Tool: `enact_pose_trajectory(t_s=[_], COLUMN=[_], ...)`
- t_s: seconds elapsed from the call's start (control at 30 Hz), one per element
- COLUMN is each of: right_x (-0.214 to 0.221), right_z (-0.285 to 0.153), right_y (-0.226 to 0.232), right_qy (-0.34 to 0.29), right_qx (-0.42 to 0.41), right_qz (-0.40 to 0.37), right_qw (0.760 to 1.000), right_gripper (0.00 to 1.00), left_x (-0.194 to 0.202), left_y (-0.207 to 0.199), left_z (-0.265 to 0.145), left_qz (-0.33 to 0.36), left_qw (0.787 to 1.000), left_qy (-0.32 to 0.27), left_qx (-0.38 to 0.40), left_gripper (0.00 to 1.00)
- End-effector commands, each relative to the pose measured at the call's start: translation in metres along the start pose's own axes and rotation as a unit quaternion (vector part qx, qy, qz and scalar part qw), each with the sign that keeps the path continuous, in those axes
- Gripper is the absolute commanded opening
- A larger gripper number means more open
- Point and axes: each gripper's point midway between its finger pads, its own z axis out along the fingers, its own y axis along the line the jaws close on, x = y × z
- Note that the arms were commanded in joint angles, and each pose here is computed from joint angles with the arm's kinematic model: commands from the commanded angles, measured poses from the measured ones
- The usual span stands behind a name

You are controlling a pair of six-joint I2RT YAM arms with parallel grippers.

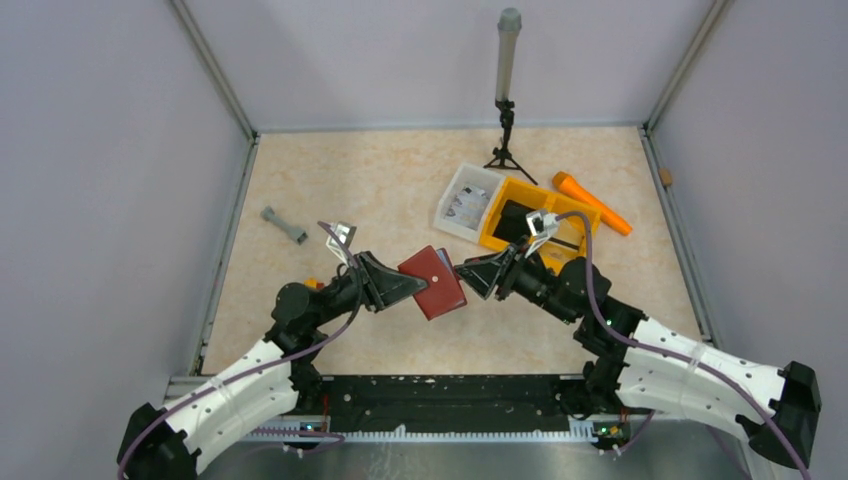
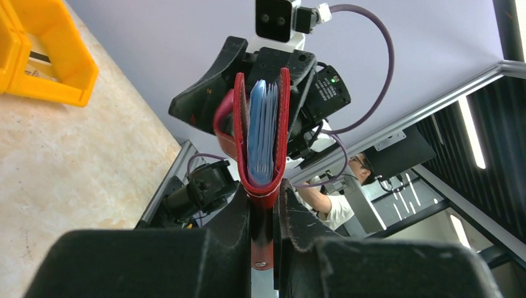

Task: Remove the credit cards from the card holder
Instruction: Open the card holder at the center of the board.

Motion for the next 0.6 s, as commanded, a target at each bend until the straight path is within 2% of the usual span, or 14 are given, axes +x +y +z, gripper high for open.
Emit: enact_pose_trajectory(t_s=[0.0, 0.13, 0.2, 0.23, 0.47, 0.57], right_x=[-0.009, -0.011, -0.016, -0.019, -0.028, -0.028], right_z=[0.005, 0.003, 0.000, -0.002, -0.007, -0.006], right_y=[0.025, 0.029, 0.033, 0.033, 0.023, 0.021], right_qy=[-0.005, -0.013, -0.023, -0.028, -0.030, -0.024], right_qx=[-0.047, -0.059, -0.066, -0.066, -0.021, -0.011], right_qz=[0.013, 0.027, 0.034, 0.035, 0.014, 0.010], right_qw=[0.999, 0.998, 0.997, 0.997, 0.999, 1.000], right_gripper=[0.41, 0.15, 0.05, 0.00, 0.00, 0.00], left_x=[-0.008, -0.008, -0.007, -0.007, -0.007, -0.006], left_y=[-0.030, -0.029, -0.024, -0.019, 0.036, 0.042], left_z=[-0.002, -0.002, -0.002, -0.002, -0.010, -0.013], left_qz=[0.021, 0.025, 0.027, 0.028, 0.044, 0.048], left_qw=[0.998, 0.998, 0.998, 0.999, 0.994, 0.993], left_qy=[-0.017, -0.018, -0.017, -0.016, -0.026, -0.031], left_qx=[0.061, 0.058, 0.046, 0.035, -0.098, -0.101], left_gripper=[0.00, 0.00, 0.00, 0.07, 0.83, 0.98])
